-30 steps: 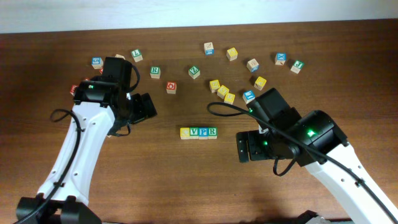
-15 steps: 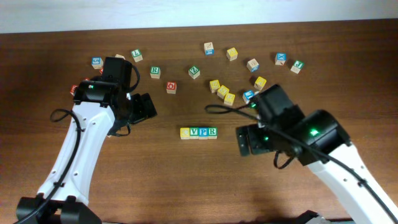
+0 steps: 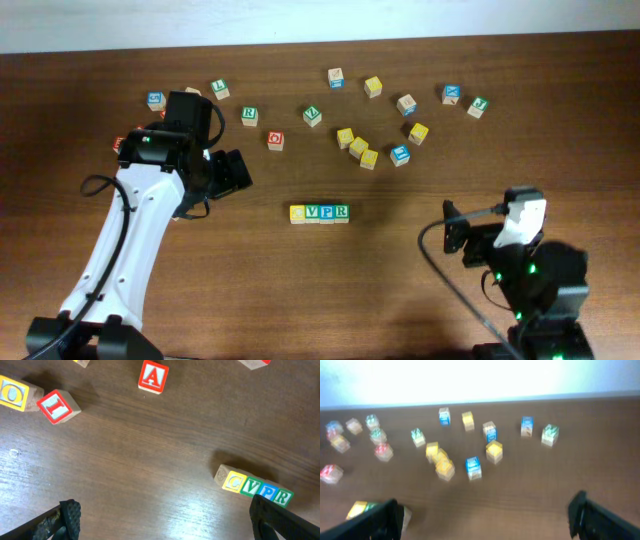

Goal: Spell out CVPR

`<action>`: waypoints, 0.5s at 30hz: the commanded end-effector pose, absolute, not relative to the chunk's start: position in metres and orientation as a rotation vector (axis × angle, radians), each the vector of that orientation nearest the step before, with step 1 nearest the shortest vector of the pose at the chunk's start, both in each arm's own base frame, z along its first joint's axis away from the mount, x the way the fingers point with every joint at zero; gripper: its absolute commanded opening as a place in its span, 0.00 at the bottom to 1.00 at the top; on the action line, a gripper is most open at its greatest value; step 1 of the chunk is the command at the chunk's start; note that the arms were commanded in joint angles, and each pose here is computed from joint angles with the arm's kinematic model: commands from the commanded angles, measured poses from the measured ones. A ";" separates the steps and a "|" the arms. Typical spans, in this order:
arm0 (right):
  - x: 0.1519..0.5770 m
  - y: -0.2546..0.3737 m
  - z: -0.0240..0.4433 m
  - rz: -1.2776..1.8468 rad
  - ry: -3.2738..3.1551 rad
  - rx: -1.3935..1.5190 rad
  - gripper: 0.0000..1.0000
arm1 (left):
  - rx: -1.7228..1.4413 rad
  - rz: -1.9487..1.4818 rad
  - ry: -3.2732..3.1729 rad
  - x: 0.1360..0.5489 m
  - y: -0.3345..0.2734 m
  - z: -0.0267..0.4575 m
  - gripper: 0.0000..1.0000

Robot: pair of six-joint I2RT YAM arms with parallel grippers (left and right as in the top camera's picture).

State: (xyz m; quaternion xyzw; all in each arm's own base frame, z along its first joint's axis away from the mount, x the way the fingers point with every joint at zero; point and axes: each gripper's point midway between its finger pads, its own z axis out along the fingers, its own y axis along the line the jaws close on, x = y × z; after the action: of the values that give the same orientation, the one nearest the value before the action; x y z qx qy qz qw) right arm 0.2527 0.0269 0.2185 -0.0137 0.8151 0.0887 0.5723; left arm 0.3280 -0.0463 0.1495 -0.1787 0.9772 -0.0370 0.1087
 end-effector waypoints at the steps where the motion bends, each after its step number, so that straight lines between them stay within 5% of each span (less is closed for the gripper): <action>1: 0.248 0.027 0.213 0.190 1.771 -0.069 0.98 | -0.527 -0.101 2.861 0.331 -0.044 0.153 0.99; 15: 0.243 0.024 0.202 0.124 1.481 -0.103 0.98 | -0.527 -0.100 2.861 0.331 -0.044 0.153 0.99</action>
State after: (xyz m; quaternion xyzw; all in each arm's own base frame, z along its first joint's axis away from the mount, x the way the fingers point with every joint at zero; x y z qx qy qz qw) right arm 0.2402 0.0248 0.2083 -0.0426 0.6834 0.0627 0.7261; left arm 0.3281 -0.0464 0.1493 -0.1787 0.9772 -0.0371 0.1084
